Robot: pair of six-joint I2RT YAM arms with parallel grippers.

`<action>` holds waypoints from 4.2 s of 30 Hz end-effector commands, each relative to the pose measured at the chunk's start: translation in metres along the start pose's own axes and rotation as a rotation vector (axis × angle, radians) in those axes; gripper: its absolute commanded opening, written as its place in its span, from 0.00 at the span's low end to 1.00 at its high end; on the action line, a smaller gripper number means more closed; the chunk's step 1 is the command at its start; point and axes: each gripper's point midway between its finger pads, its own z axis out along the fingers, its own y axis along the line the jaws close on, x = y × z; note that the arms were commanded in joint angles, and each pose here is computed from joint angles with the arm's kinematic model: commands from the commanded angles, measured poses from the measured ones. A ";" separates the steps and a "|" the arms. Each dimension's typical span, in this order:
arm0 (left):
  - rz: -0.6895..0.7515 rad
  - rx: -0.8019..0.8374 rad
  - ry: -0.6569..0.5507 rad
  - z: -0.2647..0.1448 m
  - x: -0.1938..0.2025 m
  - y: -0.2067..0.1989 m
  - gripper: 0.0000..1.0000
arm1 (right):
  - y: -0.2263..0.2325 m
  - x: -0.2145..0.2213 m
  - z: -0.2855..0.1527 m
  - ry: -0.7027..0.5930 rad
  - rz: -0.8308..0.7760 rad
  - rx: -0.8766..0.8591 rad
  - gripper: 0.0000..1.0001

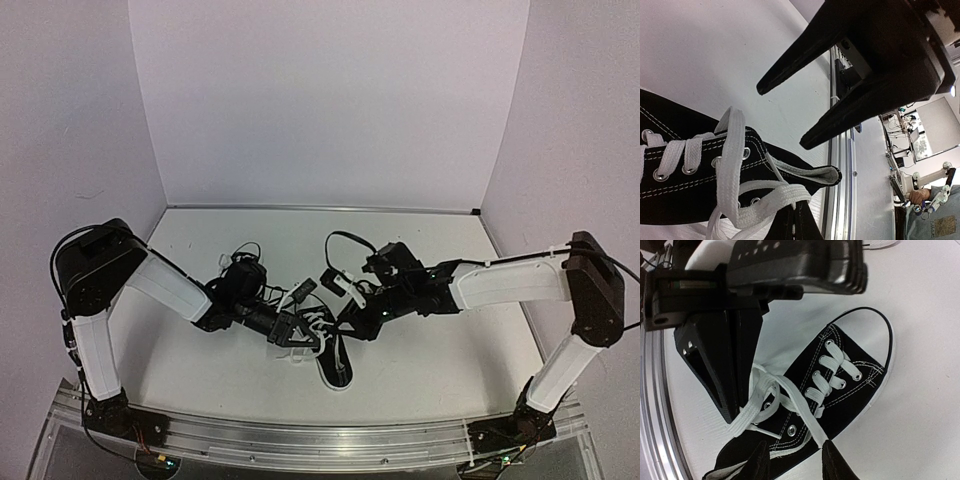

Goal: Tie the shoes

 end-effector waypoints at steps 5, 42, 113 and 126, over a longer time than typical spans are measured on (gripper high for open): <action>0.041 0.068 0.006 0.000 -0.010 -0.006 0.00 | 0.007 -0.026 -0.028 -0.128 -0.217 0.122 0.34; 0.045 0.140 0.043 0.002 -0.009 -0.013 0.00 | 0.023 0.020 0.023 0.068 -0.484 0.215 0.25; 0.367 -0.572 0.089 -0.110 -0.001 -0.002 0.39 | 0.018 0.006 0.012 0.054 -0.476 0.333 0.00; 0.712 -0.610 0.271 -0.099 0.017 -0.009 0.35 | 0.016 0.005 0.011 0.050 -0.468 0.349 0.00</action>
